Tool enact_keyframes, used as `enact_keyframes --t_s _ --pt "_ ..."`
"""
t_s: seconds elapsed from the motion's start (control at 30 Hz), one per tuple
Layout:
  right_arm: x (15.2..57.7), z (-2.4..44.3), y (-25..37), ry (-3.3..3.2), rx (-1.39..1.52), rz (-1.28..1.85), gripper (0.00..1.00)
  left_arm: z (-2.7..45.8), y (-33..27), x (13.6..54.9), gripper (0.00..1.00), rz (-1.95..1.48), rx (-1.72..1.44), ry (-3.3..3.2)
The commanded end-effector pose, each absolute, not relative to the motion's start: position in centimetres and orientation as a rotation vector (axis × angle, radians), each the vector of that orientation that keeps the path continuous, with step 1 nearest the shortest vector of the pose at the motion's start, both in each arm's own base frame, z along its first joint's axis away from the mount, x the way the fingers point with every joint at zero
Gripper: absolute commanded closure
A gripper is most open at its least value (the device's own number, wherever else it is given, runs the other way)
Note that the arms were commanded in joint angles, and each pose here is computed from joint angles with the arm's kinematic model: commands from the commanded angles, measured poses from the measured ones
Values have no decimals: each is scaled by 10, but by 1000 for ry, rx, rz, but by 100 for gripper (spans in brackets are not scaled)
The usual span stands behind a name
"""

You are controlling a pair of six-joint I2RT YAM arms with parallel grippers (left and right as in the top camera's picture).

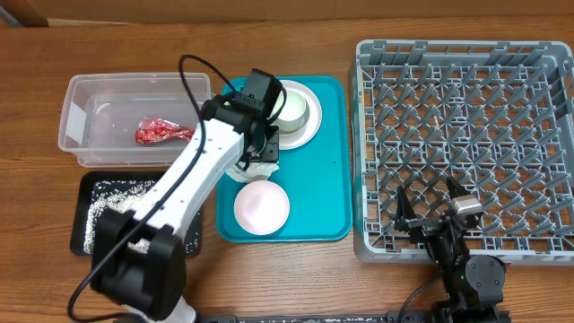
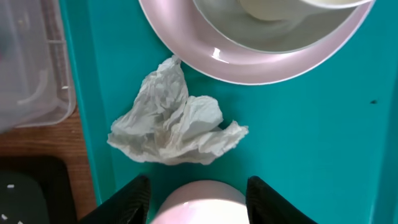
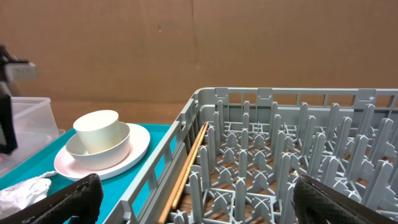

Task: Sort waste into correct bins and load items into the dishwasher
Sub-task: 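Move the left gripper back to the white tissue on the teal tray, then lower the left gripper and pinch the white tissue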

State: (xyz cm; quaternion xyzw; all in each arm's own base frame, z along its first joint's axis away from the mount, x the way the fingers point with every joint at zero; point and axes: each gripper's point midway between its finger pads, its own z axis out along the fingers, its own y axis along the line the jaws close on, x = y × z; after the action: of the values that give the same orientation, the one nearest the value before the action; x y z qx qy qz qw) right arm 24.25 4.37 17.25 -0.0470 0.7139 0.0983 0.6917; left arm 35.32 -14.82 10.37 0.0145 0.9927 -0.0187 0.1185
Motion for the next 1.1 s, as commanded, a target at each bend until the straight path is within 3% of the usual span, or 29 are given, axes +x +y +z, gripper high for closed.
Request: enact_keyframes --t_s 0.0,0.4,0.7,1.07 --pt "243 171 43 1590 -100 217 0 82 -151 356 47 -16 174 2944" --pt "243 171 43 1590 -100 217 0 40 -155 359 42 16 371 2999" --pt "243 171 43 1590 -100 217 0 37 -163 356 34 -51 455 3004" --pt "243 171 43 1590 -100 217 0 34 -161 363 33 -29 446 2971"
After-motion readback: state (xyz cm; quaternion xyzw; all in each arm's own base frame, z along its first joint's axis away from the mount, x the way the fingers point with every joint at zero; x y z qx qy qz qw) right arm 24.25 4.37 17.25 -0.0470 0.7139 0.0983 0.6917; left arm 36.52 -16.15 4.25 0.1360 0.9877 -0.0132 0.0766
